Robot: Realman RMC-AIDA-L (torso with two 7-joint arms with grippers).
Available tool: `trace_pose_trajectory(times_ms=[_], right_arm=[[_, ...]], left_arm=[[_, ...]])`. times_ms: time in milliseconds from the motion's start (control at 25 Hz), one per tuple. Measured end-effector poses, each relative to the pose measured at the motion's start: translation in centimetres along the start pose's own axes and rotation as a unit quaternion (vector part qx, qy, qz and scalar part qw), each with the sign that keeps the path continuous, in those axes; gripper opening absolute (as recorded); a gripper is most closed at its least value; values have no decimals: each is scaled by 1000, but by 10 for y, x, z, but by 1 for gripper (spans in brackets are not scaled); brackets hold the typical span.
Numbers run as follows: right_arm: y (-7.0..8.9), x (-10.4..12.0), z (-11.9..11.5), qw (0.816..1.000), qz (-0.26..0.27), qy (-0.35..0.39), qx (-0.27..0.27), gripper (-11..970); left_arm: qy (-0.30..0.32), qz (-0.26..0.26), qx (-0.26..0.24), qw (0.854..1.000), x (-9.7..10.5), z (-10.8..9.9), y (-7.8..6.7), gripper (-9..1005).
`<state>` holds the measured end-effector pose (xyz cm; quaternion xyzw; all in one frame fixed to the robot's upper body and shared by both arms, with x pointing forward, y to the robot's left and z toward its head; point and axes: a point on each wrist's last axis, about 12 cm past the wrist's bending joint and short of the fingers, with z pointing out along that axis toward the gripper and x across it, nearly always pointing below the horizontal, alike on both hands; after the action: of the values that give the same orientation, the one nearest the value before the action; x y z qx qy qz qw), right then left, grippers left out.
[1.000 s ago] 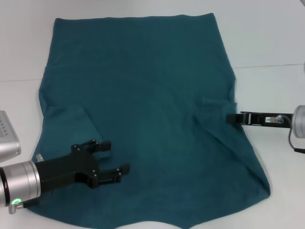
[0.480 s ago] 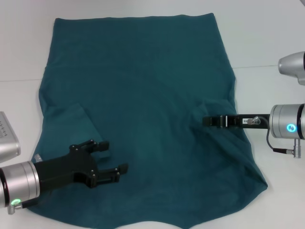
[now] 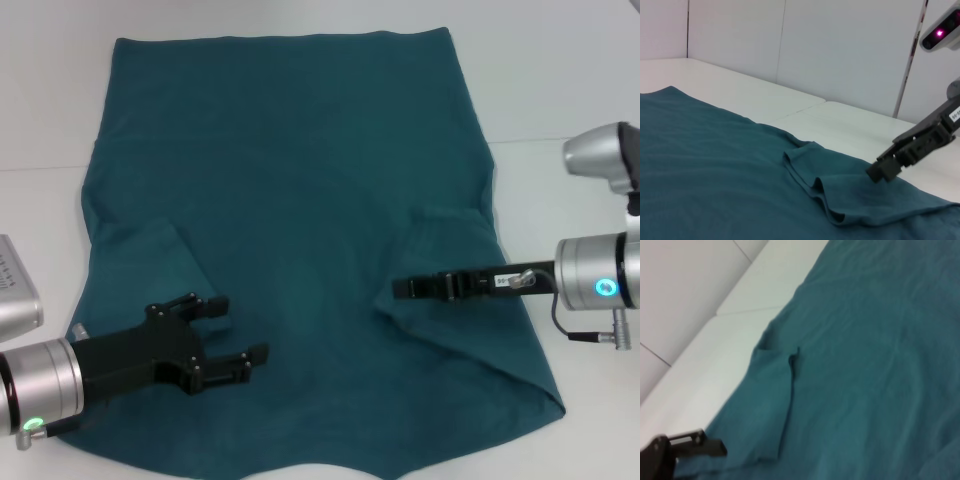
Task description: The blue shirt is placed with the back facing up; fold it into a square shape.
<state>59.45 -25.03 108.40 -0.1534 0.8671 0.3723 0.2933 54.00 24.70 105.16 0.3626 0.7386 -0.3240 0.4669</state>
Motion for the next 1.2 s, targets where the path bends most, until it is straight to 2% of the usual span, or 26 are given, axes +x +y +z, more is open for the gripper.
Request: trace_pose_trajectory(times_ms=[40,280,680,1000,1200], right_arm=[[-1,-1,-2,1000,4,-6,-2,172],[-6,-7,-13,999,2,-37,-2,415],[-5,-3,-22,997,-23,-65,-29,860],[-4,8,-34,993,-35,-96,-60,928],[-5,9,-34,993,-35,-95,-59,932]], left_arm=[[0,0,0,1000,0,0,0,891],[-6,-7,-8,1000,0,-3,2,891],[-18,-53,-27,998,2,-15,7,890],[-3,-126,-59,990,2,-49,12,890],[23,-192,-69,979,3,-70,12,890]])
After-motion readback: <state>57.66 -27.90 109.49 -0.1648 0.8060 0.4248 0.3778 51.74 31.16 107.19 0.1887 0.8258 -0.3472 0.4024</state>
